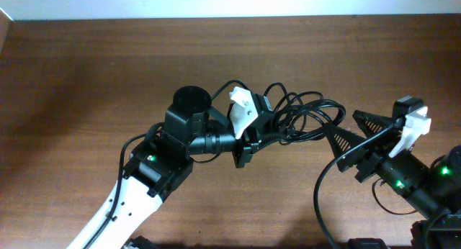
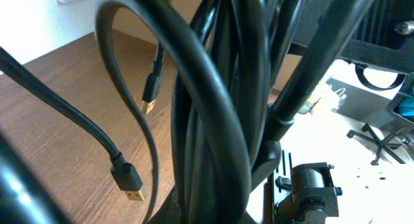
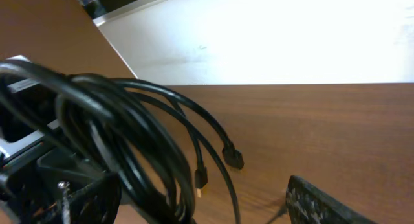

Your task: Untangle cables

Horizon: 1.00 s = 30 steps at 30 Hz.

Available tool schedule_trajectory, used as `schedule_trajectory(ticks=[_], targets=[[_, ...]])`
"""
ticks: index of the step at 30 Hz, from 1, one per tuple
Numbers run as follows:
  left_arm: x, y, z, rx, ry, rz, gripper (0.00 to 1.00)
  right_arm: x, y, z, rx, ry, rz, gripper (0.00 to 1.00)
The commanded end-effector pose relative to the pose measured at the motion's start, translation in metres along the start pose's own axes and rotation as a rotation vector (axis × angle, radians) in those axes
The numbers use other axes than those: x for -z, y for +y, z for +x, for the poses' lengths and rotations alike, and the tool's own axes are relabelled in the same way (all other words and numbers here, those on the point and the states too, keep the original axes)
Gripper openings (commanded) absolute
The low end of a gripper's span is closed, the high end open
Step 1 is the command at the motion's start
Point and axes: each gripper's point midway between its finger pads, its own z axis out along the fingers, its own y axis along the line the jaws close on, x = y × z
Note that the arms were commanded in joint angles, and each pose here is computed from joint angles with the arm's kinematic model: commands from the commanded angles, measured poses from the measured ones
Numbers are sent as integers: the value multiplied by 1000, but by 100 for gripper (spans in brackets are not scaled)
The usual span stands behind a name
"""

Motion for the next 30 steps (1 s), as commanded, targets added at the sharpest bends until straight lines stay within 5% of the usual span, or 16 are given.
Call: schedule_trajectory(ticks=[1,13,26,30], targets=[[1,-1,-1,-17,-4,10,0,5,-1,-12,19,-46,31,80],[3,-26,1,-50,-2,156,0,8,-18,-33,49,-136,141,80],[3,-36,-2,-116,-18,209,0,-24,-21,-14,-9,-4,40,80],[5,-44,-2,-124,-21,255,0,-22,-58,-21,-16,-47,248,80]])
